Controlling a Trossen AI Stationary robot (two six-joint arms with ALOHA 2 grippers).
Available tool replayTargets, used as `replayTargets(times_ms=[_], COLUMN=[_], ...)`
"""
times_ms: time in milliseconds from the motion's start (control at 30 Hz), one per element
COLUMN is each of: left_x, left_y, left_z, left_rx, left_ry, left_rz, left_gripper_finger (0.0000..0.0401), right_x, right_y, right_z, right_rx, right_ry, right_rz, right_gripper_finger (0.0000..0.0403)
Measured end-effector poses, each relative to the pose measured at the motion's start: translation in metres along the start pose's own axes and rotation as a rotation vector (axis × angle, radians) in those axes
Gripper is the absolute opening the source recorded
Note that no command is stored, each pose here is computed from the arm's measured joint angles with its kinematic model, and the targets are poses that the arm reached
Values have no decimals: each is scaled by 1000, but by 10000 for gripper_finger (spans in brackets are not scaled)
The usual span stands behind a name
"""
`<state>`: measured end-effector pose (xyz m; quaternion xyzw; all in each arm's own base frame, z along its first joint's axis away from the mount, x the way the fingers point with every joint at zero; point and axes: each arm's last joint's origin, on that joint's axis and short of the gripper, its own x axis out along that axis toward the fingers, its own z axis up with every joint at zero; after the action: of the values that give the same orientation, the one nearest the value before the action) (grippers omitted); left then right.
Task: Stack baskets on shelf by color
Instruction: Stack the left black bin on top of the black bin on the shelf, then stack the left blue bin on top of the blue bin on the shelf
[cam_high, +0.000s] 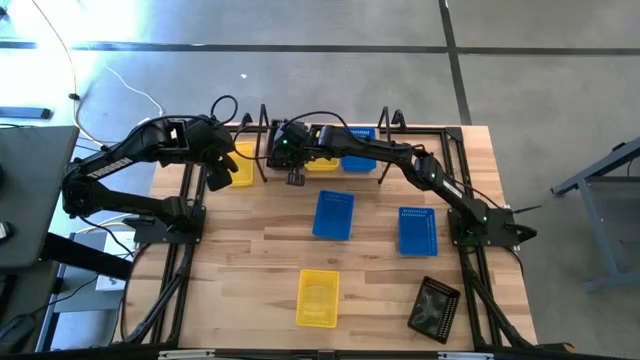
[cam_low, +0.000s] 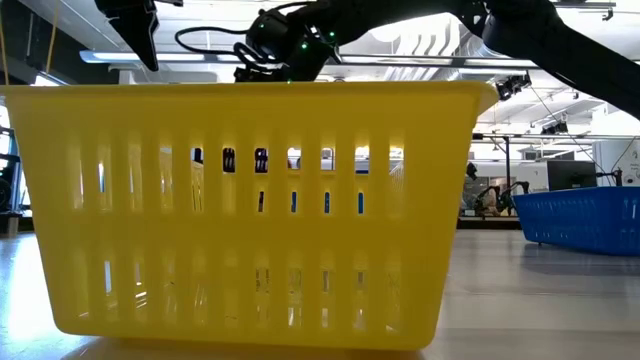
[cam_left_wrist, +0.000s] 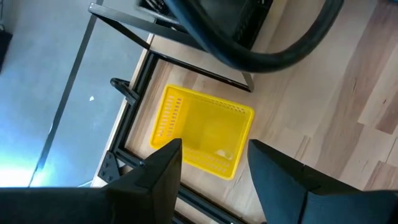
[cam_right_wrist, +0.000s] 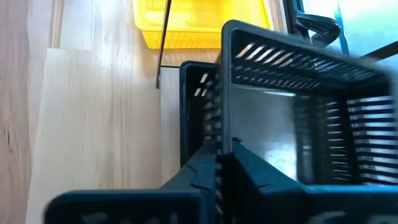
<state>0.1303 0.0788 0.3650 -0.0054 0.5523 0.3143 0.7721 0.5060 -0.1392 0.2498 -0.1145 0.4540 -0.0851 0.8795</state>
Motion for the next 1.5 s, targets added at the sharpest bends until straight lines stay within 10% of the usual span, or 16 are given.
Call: replayTargets(times_ms=[333,767,1500], left_x=[0,-2,24], left_y=[0,-3,-17], left_z=[0,-1,-36], left_rx=[0,25,48], left_ry=[0,-11,9], left_rz=[4,-114,-192], left_gripper_finger=[172,172,172], right_x=[-3,-56,-99], right_y=[6,53,173], right_z=[3,24,-1], right_rx=[39,207,332], right_ry=[-4,-8,372], right_rz=[-1,-17,-31], right_gripper_finger=[106,108,108])
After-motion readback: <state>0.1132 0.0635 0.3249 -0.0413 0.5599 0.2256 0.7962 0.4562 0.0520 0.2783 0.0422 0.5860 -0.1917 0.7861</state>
